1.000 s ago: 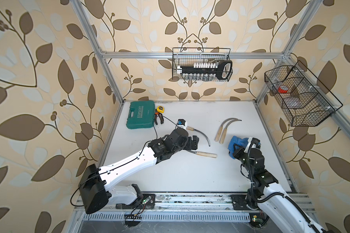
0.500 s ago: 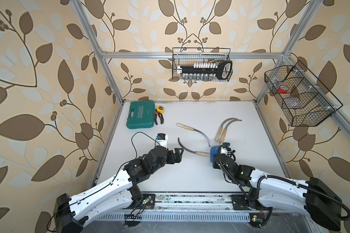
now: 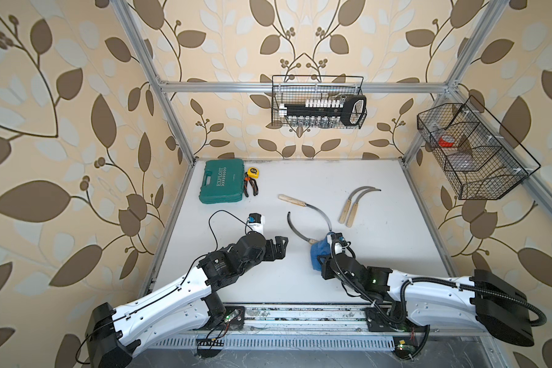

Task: Wipe small sickles with rags
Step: Adjust the small sickle at the center of the board.

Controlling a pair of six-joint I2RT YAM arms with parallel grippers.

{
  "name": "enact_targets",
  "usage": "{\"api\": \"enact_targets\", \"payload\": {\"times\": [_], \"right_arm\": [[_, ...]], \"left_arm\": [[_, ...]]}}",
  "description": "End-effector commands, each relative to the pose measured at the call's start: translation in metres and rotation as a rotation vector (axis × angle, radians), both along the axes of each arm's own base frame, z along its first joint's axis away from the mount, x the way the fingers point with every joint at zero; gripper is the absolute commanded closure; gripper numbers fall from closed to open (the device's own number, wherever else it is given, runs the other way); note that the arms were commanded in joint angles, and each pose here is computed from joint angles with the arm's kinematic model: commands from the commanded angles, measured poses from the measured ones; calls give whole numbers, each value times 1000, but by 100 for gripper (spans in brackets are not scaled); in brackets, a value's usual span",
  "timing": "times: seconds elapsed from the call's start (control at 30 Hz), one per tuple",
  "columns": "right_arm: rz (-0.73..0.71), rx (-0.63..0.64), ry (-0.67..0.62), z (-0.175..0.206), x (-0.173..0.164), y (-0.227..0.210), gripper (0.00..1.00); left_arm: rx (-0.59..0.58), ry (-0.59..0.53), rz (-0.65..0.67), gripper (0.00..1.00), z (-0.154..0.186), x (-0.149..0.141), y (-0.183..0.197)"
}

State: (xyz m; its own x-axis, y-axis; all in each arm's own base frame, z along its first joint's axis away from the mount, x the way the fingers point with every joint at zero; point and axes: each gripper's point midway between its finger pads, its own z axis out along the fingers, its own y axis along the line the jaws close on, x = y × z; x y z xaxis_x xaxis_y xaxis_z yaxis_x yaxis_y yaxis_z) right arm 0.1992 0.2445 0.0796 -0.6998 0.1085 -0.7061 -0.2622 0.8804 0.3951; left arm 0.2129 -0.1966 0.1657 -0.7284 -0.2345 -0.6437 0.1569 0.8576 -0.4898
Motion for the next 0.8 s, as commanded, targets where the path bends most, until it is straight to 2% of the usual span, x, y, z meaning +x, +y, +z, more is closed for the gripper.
{"api": "enact_targets", "payload": {"times": [0.0,0.2,0.43,0.63,0.77], "right_arm": [[122,101,-10,23,-4,39,100],[199,141,12,25,-6,66,100],[122,127,-91,57,10,54,100],[-4,131,-167,86,19,8,100],[-117,154,-212,103,25,-41,100]], "left_arm": [[-8,-14,27,1,9,6,-1],[5,12,34,1,4,7,-2],[11,32,41,1,0,2,3],[29,82,-65,2,-25,-8,-11],[29,132,-129,7,-46,-18,-29]]}}
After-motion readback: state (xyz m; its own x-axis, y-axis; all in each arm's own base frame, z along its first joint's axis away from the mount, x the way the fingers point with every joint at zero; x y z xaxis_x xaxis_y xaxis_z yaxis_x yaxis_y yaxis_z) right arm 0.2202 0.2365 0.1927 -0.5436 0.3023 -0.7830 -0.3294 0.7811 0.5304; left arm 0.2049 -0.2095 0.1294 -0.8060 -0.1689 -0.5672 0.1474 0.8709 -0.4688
